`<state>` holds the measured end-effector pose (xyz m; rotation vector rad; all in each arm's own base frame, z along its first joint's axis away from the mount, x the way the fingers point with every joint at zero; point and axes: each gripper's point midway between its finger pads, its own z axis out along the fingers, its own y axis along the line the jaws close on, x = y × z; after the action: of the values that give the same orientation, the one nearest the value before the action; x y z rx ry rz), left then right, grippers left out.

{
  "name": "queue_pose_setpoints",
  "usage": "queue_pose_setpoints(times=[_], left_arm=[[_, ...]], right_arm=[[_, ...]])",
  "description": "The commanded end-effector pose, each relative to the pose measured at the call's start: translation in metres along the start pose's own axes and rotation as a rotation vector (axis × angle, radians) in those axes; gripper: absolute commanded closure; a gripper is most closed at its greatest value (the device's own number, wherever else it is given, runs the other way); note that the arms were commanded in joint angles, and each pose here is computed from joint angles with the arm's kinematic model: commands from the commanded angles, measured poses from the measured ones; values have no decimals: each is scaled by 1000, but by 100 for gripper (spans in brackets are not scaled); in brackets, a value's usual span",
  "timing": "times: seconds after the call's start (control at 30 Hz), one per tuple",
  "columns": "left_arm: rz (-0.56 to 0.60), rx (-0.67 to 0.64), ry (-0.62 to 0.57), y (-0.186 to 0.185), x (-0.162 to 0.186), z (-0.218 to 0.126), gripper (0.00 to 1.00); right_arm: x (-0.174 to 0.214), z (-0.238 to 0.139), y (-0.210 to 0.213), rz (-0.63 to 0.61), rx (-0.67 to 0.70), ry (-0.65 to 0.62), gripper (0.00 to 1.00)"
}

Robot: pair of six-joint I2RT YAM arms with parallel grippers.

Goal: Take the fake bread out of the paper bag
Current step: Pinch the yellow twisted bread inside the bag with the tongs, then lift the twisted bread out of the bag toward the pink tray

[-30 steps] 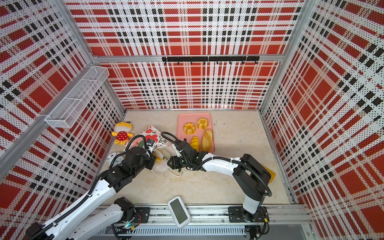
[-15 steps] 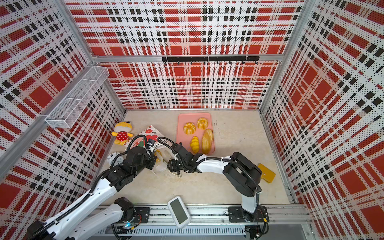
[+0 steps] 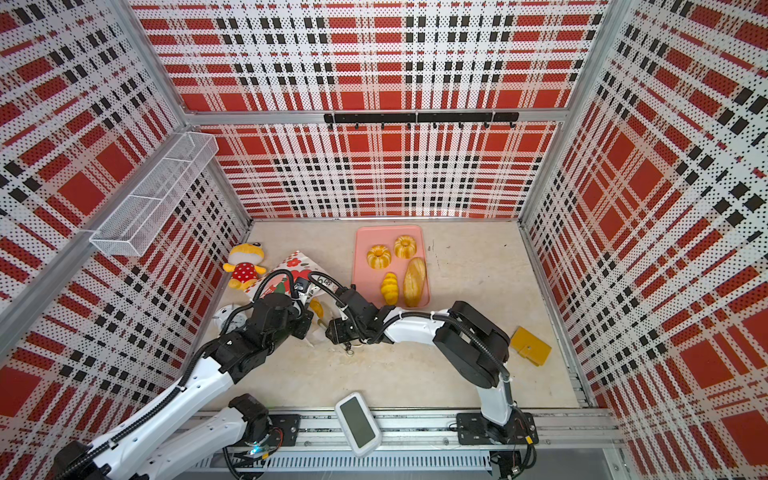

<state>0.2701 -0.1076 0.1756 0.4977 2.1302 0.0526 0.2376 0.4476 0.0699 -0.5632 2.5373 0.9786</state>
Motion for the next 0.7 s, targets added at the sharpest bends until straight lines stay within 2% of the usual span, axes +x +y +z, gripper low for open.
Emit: queue_pose_setpoints(times=[0.0,0.1,0.17,0.33,0.43,0.67], left_arm=[[-5,-3,6,0,3,-2,100],[-5,-4,4,1,3,-2,100],[-3,-3,6,0,4,-2,100],[-3,-3,4,0,4,-3,100],[-3,-4,2,0,3,-3,100],[-40,7,-18,-1,-4,-5,100]], right_arm=[[-8,1,12,-9,-37,-18,63],[-9,-10,15,-11,-34,-26,81],[-10,-20,18,-16,-36,-32,89],[-6,-50,22,-14,-38,-41,93],[-1,-65,20,-1,-32,-46,100],[11,-83,16,34,-25,-29,100]])
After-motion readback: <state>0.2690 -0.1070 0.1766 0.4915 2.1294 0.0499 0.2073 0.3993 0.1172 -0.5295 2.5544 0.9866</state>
